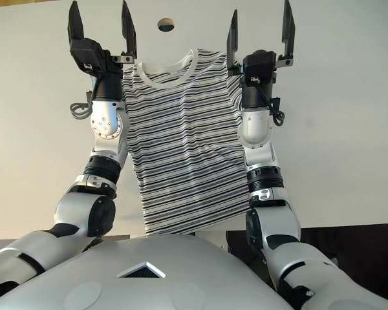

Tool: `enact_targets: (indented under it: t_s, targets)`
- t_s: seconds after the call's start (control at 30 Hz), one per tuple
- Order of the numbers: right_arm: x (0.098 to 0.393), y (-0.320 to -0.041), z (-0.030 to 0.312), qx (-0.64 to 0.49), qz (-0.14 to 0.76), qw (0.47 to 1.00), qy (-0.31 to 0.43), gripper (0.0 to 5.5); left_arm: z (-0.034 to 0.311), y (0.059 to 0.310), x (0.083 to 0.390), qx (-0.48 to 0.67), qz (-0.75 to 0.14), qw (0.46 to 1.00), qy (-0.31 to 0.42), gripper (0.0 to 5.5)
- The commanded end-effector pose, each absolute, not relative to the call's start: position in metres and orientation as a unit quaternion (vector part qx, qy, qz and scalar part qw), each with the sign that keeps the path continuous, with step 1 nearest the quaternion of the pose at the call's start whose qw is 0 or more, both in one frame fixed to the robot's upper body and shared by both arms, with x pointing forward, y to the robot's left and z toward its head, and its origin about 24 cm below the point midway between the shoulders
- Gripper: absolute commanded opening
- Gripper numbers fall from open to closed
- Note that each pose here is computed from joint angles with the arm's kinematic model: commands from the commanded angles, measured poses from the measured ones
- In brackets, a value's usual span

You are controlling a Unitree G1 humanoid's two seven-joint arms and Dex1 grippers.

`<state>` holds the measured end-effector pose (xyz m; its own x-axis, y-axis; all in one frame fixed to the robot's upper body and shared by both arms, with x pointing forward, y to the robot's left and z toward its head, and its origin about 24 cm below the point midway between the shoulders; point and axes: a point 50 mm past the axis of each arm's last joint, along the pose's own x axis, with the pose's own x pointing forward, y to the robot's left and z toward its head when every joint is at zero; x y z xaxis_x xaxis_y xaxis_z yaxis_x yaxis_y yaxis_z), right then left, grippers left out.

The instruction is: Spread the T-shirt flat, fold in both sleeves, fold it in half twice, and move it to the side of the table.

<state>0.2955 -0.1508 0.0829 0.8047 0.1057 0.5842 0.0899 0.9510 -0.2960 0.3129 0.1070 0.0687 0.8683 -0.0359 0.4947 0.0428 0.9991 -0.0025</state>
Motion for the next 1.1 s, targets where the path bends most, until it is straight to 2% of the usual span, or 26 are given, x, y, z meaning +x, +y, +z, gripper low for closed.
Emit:
enact_targets:
  t_s: [0.03, 0.43, 0.73, 1.1]
  targets:
    - [0.292, -0.153, 0.077, -0.147, 0.003, 0.938, -0.313, 4.14, 0.065, 0.103, 0.313, -0.007, -0.037, 0.968, -0.249, 4.75]
    - [0.308, -0.157, 0.077, -0.139, -0.010, 0.940, -0.311, 4.14, 0.056, 0.109, 0.319, -0.009, -0.036, 0.974, -0.225, 4.75]
    - [0.311, -0.146, 0.078, -0.154, 0.029, 0.937, -0.312, 4.14, 0.060, 0.111, 0.323, -0.004, -0.027, 0.973, -0.230, 4.75]
    - [0.312, -0.150, 0.078, -0.195, 0.028, 0.930, -0.312, 4.14, 0.062, 0.110, 0.326, -0.003, -0.024, 0.972, -0.232, 4.75]
